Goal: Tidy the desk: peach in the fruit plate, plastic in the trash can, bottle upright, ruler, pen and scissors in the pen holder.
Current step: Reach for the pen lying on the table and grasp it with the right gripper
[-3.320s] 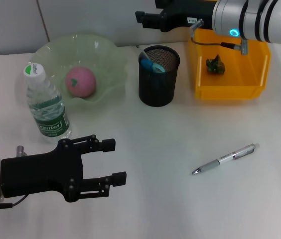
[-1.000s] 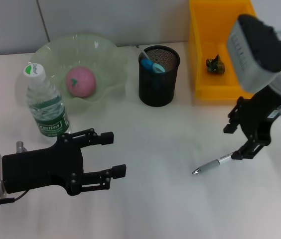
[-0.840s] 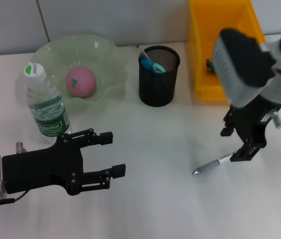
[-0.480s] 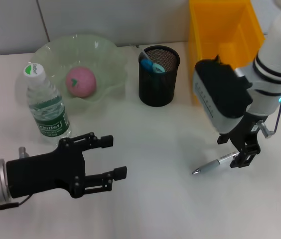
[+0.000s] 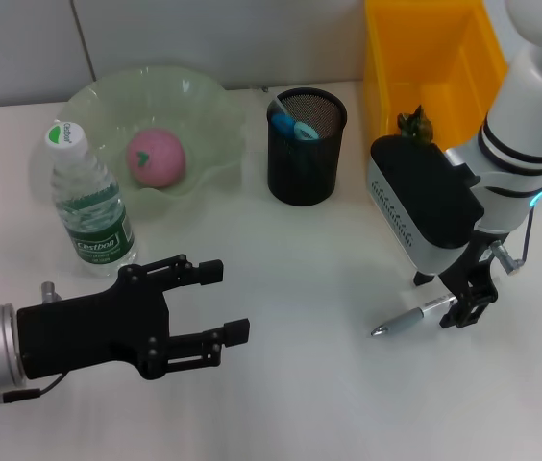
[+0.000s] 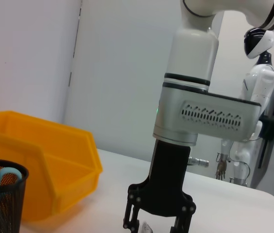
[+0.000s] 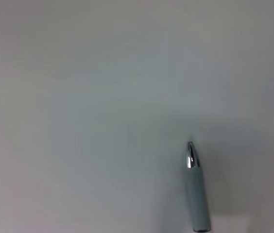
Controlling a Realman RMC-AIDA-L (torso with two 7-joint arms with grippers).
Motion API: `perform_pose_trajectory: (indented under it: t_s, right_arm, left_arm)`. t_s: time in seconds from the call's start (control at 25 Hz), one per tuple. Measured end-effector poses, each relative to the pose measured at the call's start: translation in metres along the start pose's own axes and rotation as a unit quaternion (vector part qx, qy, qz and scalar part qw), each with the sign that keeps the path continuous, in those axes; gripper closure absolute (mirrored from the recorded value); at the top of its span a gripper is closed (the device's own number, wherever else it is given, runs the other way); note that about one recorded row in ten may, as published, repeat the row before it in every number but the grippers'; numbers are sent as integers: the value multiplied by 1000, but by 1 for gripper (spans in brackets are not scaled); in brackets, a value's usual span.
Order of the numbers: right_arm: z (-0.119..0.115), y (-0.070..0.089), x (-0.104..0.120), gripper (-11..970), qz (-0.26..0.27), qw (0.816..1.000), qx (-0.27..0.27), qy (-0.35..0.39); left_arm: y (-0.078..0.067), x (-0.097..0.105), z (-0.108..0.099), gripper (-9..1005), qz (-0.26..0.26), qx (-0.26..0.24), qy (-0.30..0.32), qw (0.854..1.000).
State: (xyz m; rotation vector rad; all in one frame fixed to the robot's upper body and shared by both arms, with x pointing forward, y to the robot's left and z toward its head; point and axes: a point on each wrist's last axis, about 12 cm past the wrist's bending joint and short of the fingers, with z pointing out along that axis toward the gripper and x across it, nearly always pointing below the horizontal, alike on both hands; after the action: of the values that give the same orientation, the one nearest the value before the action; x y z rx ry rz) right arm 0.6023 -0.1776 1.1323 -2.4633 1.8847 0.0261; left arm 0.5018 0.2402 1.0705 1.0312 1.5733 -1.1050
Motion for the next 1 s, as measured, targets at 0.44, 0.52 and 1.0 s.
perform_pose_trajectory:
  t_s: [0.44, 0.52, 1.0]
  right_arm:
    - [4, 1, -4, 529, -13, 1000, 1, -4]
    - [4, 1, -5, 545, -15, 1000, 1, -3]
    - [6, 2, -3, 557, -19, 1000, 0, -3]
  left_arm:
    - [1, -3, -1, 211, -8, 2, 2, 1000]
    - [1, -3, -2, 211, -7, 1, 2, 1000]
    - [2, -4, -2, 210, -12, 0, 0, 1000]
